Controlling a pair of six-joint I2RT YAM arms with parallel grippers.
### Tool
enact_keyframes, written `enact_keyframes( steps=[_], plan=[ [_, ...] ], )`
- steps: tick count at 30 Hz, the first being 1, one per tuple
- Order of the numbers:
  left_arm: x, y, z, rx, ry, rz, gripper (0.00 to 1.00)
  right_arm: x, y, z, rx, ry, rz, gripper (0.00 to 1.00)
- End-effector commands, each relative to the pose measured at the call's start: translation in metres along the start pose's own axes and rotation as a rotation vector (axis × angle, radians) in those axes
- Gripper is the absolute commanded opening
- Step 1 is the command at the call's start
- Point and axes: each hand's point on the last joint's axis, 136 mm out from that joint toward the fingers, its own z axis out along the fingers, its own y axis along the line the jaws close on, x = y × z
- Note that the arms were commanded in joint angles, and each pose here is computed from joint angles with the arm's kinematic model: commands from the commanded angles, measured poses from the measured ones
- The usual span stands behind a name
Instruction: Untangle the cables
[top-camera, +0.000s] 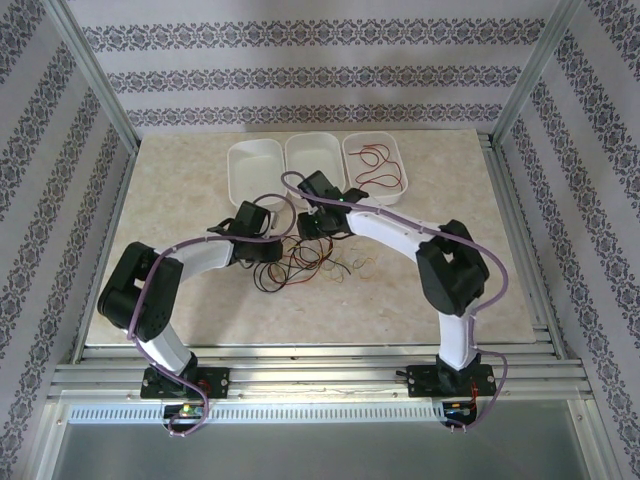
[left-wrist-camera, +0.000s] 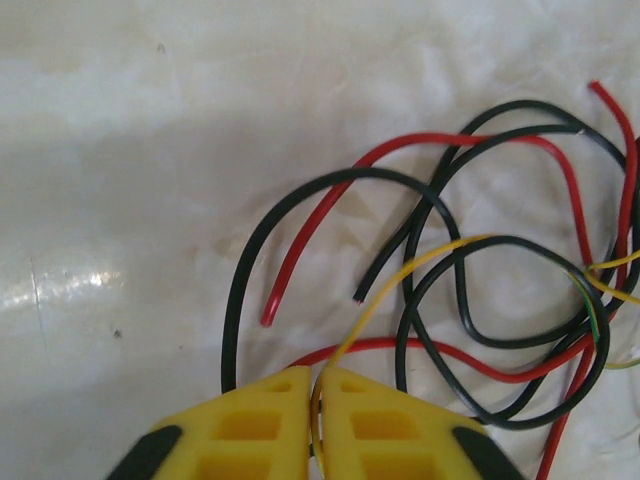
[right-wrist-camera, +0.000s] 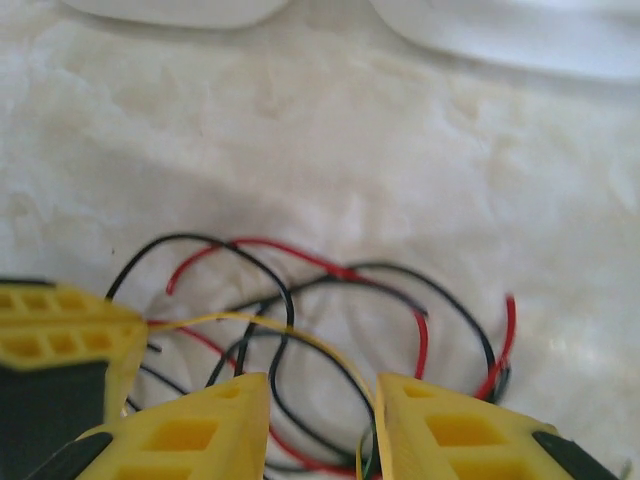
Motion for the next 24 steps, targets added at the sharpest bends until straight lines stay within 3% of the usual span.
enact_keyframes(
  steps=[1,11,15,20,24],
  plan=[
    [-0.004,0.004,-0.005,0.007,-0.035,-0.008,0.05,-0.01,0.002,0.02,0.0,-0.008,-0.129,0.35],
    [-0.003,0.012,-0.012,-0.017,-0.071,-0.067,0.07,-0.02,-0.003,0.054,0.059,-0.022,-0.255,0.35],
    [-0.005,0.015,-0.018,-0.02,-0.099,-0.095,0.2,-0.017,-0.008,0.063,0.12,-0.006,-0.303,0.35],
    [-0.005,0.018,-0.019,-0.024,-0.102,-0.105,0.25,-0.016,-0.01,0.067,0.13,0.004,-0.318,0.35],
    [-0.003,0.019,-0.014,-0.022,-0.093,-0.11,0.46,-0.013,-0.004,0.063,0.095,0.007,-0.319,0.35]
  ],
)
